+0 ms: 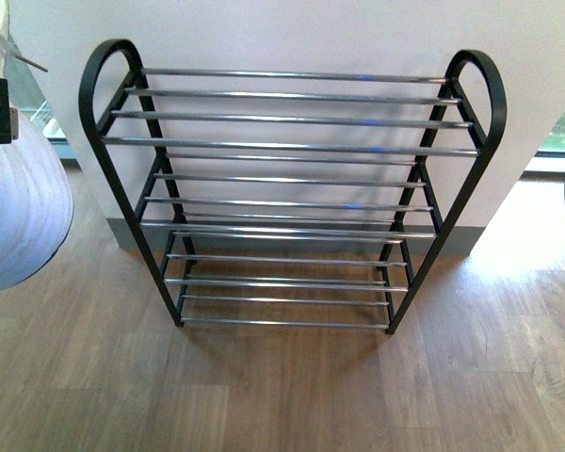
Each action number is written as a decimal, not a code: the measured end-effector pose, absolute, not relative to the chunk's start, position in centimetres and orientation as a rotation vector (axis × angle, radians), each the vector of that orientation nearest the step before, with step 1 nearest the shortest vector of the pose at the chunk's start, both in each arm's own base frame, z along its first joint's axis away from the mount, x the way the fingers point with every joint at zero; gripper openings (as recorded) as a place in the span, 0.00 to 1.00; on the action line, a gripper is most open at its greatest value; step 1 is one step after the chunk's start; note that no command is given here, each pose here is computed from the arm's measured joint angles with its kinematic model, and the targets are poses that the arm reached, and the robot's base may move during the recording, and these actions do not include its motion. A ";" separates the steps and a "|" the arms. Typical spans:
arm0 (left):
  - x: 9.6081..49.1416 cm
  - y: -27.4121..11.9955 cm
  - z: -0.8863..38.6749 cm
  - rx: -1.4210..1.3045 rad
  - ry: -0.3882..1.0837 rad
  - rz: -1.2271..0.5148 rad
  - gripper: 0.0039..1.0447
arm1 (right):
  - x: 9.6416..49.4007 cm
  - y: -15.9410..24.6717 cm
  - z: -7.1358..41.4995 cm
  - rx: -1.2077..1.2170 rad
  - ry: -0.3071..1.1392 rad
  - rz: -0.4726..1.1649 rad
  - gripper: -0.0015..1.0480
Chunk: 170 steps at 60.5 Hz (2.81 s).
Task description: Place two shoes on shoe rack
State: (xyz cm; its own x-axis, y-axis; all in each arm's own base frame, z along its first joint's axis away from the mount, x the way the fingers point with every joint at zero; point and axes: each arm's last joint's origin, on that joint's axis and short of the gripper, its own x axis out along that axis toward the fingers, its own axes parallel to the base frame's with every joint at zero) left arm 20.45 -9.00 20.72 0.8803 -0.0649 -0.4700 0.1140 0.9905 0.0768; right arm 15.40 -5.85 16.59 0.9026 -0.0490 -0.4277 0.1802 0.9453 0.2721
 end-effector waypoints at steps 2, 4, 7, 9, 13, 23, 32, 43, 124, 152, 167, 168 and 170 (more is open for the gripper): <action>20.5 -9.0 20.7 0.103 0.486 -0.094 0.01 | 15.4 -5.9 16.6 0.313 0.430 -0.120 0.01; 20.5 -9.0 20.7 0.103 0.486 -0.093 0.01 | 15.4 -5.8 16.6 0.312 0.430 -0.120 0.01; 20.5 -9.0 20.7 0.103 0.486 -0.093 0.01 | 15.4 -5.8 16.6 0.313 0.430 -0.120 0.01; 20.5 -9.0 20.7 0.103 0.486 -0.093 0.01 | 15.4 -5.9 16.6 0.313 0.430 -0.120 0.01; 20.5 -9.0 20.7 0.103 0.486 -0.093 0.01 | 15.4 -5.8 16.6 0.312 0.430 -0.120 0.01; 20.5 -9.0 20.7 0.104 0.485 -0.092 0.01 | 15.4 -5.9 16.6 0.307 0.425 -0.115 0.01; 20.5 -9.0 20.7 0.103 0.486 -0.093 0.01 | 16.1 -4.8 17.6 0.126 0.176 -0.021 0.01; 20.5 -9.0 20.7 0.103 0.486 -0.093 0.01 | 19.6 -2.8 19.5 0.163 0.217 -0.011 0.01; 20.5 -9.0 20.7 0.103 0.486 -0.093 0.01 | 51.1 1.7 8.2 0.387 0.560 -0.275 0.01; 20.5 -9.0 20.7 0.103 0.486 -0.093 0.01 | 47.7 1.6 11.3 0.375 0.491 -0.099 0.73; 20.5 -9.0 20.7 0.103 0.486 -0.093 0.01 | 40.4 1.6 16.7 0.398 0.384 0.019 0.91; 20.5 -9.0 20.7 0.103 0.486 -0.093 0.01 | 39.6 1.6 16.9 0.399 0.382 0.026 0.91; 20.5 -9.0 20.7 0.103 0.486 -0.093 0.01 | 38.4 1.6 17.1 0.401 0.379 0.036 0.91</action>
